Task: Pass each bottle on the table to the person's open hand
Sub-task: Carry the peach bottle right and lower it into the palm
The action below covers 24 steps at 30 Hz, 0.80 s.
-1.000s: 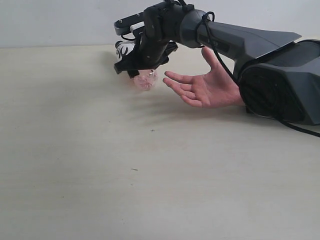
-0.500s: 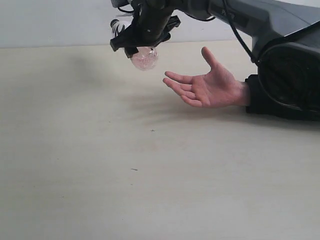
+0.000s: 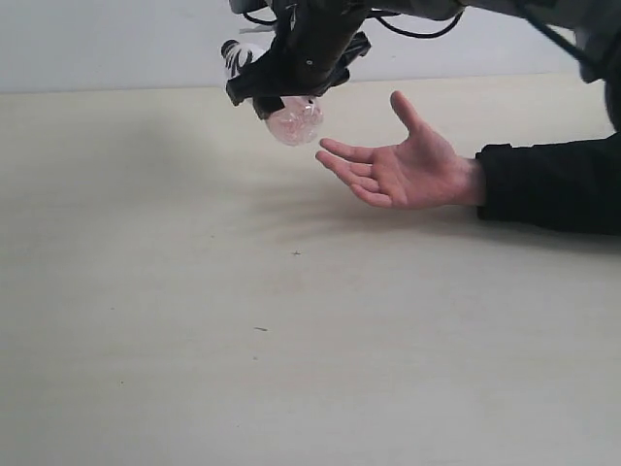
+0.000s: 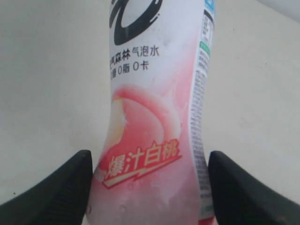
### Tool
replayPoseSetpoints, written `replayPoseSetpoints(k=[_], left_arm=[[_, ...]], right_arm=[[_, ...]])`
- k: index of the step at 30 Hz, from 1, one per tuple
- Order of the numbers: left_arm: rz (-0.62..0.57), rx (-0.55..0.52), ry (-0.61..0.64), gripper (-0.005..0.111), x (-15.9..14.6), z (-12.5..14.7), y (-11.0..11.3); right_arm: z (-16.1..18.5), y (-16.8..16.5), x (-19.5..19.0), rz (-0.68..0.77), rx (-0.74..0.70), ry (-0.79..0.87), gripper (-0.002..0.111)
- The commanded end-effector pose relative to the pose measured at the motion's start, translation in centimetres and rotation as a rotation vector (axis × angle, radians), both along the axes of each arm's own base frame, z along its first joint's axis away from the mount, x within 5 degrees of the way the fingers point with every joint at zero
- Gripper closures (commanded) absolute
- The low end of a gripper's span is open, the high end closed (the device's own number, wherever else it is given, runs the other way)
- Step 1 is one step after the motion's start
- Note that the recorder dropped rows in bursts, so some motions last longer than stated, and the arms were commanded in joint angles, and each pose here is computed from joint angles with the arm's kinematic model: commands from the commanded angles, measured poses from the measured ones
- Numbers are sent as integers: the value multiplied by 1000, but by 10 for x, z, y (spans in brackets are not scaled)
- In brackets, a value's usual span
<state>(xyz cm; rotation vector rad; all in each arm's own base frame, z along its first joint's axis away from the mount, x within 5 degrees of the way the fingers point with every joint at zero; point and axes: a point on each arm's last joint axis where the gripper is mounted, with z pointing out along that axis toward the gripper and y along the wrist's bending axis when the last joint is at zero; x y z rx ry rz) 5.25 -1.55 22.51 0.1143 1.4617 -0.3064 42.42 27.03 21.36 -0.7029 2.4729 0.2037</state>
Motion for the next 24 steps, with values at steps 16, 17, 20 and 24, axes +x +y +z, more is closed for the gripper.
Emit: replayPoseSetpoints(k=[16,17,20,24], left_arm=[[0,-4,-2,107,-1,-1,0],[0,-4,-2,107,-1,-1,0],[0,-4,-2,107,-1,-1,0],[0,-4,-2,107,-1,-1,0]], right_arm=[[60,-135,-138,-117,14,-47,108],[54,-138,-139,-123,6,-33,108],[39,-139,-140,-122,-10,-2,108],[25,-135,-133,-125,-1,-2,108]])
